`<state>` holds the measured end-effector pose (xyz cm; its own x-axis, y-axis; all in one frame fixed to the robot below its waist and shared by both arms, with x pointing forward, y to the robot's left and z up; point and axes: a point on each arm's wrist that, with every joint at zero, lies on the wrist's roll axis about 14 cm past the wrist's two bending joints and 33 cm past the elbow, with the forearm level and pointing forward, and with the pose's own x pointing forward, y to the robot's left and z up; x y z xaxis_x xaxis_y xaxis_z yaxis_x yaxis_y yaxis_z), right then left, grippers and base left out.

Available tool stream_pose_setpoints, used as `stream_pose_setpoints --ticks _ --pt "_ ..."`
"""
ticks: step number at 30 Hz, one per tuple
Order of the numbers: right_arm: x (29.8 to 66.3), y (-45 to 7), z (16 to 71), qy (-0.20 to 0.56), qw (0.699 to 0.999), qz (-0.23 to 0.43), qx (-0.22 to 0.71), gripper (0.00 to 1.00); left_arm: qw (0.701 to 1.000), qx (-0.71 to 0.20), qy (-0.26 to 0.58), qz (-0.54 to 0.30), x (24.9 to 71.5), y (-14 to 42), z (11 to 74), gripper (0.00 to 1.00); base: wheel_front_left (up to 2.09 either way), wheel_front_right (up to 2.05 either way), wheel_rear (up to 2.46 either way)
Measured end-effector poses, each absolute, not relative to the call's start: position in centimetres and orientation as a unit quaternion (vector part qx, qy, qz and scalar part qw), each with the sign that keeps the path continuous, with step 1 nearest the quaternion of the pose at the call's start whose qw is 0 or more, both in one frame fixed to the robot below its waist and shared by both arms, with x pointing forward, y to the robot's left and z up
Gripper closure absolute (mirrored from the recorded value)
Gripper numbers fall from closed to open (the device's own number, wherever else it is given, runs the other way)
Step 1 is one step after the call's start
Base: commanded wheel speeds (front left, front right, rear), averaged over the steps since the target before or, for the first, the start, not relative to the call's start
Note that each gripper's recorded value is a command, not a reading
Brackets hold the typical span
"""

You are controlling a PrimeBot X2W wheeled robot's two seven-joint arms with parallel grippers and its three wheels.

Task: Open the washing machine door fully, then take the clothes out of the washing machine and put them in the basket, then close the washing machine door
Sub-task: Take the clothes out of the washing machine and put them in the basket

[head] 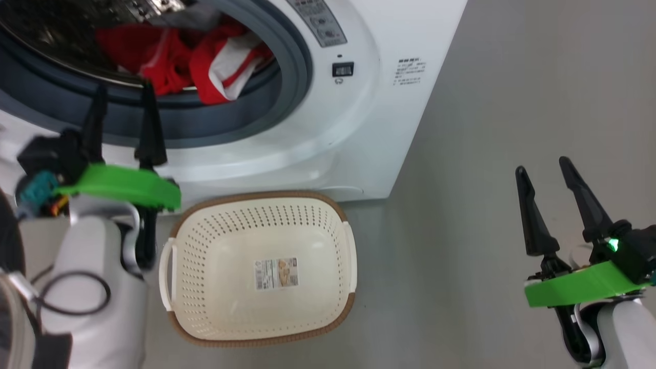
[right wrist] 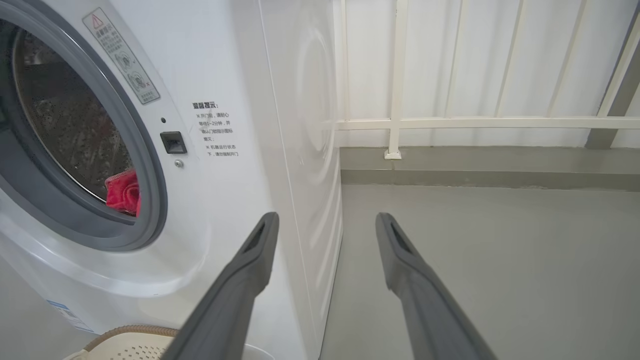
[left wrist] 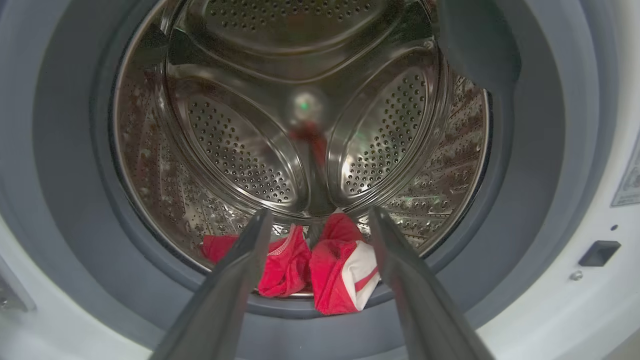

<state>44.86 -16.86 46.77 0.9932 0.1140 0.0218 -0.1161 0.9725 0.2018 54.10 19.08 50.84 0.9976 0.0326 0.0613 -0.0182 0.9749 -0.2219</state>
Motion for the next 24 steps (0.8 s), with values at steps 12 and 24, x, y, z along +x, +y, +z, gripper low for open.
stream_pose_setpoints --ticks 12,24 --pt "47.1 -17.2 44.7 0.010 0.993 0.058 0.100 0.00 0.994 -0.111 0.000 0.010 60.0 18.4 48.4 0.00 0.00 0.00 0.00" --pt "47.4 -19.0 43.1 0.027 0.995 0.039 0.090 0.00 0.994 -0.082 0.072 -0.002 63.6 17.5 43.8 0.00 0.00 0.00 0.00"
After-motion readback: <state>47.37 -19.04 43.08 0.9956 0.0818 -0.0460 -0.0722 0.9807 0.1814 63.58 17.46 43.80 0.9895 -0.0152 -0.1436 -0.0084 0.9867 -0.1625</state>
